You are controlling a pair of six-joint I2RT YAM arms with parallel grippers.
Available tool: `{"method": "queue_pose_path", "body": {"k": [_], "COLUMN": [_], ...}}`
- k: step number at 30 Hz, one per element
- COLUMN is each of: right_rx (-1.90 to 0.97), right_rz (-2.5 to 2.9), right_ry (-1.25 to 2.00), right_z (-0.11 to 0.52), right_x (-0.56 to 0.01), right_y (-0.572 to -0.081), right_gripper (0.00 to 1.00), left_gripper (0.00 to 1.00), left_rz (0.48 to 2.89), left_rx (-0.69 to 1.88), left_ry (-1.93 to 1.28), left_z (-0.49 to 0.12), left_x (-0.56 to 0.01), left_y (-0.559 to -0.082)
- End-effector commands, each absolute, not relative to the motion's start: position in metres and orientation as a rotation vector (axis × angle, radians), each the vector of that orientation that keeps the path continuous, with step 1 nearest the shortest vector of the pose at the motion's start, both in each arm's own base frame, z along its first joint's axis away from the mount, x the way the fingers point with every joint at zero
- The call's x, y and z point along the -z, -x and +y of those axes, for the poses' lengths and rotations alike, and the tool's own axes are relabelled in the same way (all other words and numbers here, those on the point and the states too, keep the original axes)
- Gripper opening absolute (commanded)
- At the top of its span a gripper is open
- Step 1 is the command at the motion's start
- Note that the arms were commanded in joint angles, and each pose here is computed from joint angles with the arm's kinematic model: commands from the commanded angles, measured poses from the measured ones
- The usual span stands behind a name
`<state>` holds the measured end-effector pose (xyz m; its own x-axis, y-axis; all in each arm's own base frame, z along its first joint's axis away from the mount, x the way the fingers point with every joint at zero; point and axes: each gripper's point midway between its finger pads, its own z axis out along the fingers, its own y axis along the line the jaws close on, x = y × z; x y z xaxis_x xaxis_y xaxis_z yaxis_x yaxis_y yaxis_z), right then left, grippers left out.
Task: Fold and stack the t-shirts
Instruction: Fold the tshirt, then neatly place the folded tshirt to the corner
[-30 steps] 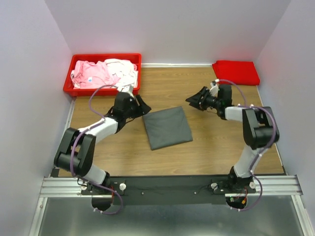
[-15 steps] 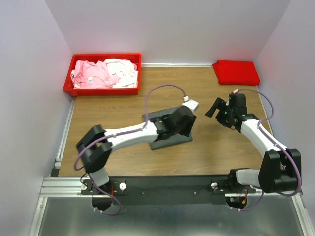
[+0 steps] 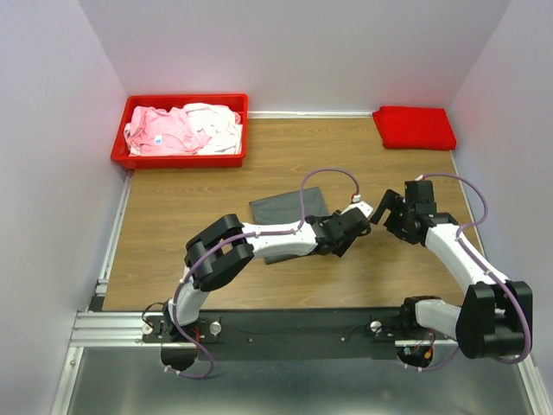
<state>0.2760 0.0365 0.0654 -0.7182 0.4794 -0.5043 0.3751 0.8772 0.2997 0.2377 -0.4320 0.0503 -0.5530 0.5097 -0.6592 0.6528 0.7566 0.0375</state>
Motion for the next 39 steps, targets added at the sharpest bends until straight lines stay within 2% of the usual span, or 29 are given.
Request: {"method": "queue_pose_path", "body": {"k": [1,7,9,11,13,19,21,23,26,32,39], "right_rx": [-0.202,-0.221,-0.275,-0.352,-0.466,-0.748,-0.955,-1.171,-1.313,-1.468,-1.480], "right_rz": [2.488,2.488,2.498,2.500,2.479,2.445,2.454,2.343,2.291,2.337,2.468], "right_ry": [-0.636,-0.622,-0.600,-0.561,-0.509,-0.418,-0.433,-0.445,-0.514,-0.605,-0.558], "right_z": [0.032,0.034,0.042,0.052,0.067,0.103,0.126,0.147,0.158,0.177,0.212], "right_x": [-0.057,-0.058,-0.059,-0.061,-0.068,-0.075,-0.070,-0.086,-0.079,-0.046,-0.013], "right_y": [-0.267,-0.268,-0.268,-0.269,-0.273,-0.279,-0.269,-0.280,-0.285,-0.286,-0.278], "right_gripper": [1.00,0.99,0.99,0.98,0.96,0.94,0.94,0.94,0.95,0.95,0.92], "left_gripper": [0.50,0.50,0.46,0.26,0.00,0.00,0.00,0.00,0.00,0.00,0.00], "left_rz": [2.285,2.320,2.326,2.339,2.339,2.288,2.252,2.229,2.227,2.219,2.206], "left_rx": [0.210,0.185,0.164,0.140,0.129,0.170,0.217,0.258,0.286,0.311,0.357], "left_ry": [-0.907,-0.940,-0.933,-0.934,-0.933,-0.877,-0.849,-0.830,-0.811,-0.778,-0.763], "left_z": [-0.431,-0.431,-0.429,-0.425,-0.422,-0.415,-0.413,-0.414,-0.412,-0.408,-0.413], "left_x": [-0.033,-0.011,-0.009,-0.005,-0.006,-0.036,-0.054,-0.068,-0.075,-0.084,-0.094], "left_y": [-0.239,-0.234,-0.235,-0.235,-0.235,-0.236,-0.236,-0.235,-0.232,-0.230,-0.228]}}
